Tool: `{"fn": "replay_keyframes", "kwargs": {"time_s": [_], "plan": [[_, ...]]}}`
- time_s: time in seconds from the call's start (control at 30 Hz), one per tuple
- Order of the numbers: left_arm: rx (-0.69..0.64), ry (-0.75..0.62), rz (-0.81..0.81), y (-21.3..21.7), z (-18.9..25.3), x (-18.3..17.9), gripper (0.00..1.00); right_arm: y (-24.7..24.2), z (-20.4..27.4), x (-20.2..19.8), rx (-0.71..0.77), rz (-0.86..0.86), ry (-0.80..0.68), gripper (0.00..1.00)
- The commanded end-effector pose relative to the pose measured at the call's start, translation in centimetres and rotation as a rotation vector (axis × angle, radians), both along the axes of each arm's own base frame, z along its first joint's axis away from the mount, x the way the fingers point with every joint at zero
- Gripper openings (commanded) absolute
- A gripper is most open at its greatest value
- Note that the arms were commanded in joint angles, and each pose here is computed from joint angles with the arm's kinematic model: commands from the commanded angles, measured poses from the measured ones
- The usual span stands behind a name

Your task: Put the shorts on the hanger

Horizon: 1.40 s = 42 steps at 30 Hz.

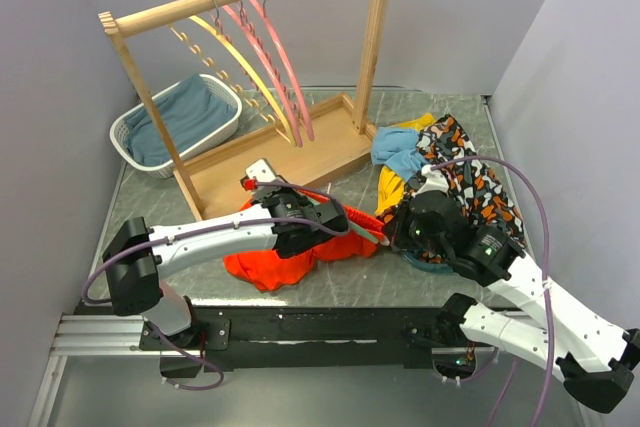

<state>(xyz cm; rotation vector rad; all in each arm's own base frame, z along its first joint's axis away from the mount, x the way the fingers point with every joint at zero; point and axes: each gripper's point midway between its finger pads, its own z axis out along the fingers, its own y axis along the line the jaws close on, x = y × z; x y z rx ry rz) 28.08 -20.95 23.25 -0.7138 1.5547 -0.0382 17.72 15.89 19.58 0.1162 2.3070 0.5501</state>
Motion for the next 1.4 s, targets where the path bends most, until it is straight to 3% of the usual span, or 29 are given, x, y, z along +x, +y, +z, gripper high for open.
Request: {"fn": "replay_keyframes", "kwargs": {"time_s": [0.0,0.17,0.53,0.97,1.17,1.37], "plan": [[0.152,-0.056,0.096,4.4,1.3,1.1,0.01,-2.3,0.8,-0.8,-0.07,-0.027,-0.003,0.0],[0.161,-0.034,0.116,4.4,1.3,1.8,0.01,-1.4,0.1,-1.6,-0.042,0.035,0.015,0.0],[0.198,-0.01,0.147,4.9,1.3,2.7,0.01,-2.4,-0.3,-1.6,-0.096,-0.008,0.022,0.0],[0.239,0.03,0.153,5.0,-1.4,2.7,0.01,-2.0,4.1,-1.6,-0.022,-0.003,-0.033,0.0],[0.241,0.031,0.152,4.8,-1.3,2.8,0.01,-0.6,5.8,-2.1,0.042,0.062,-0.038,0.0],[0.248,0.045,0.104,3.4,-0.4,2.0,0.01,4.2,8.7,-0.7,0.162,0.165,-0.054,0.0]]}}
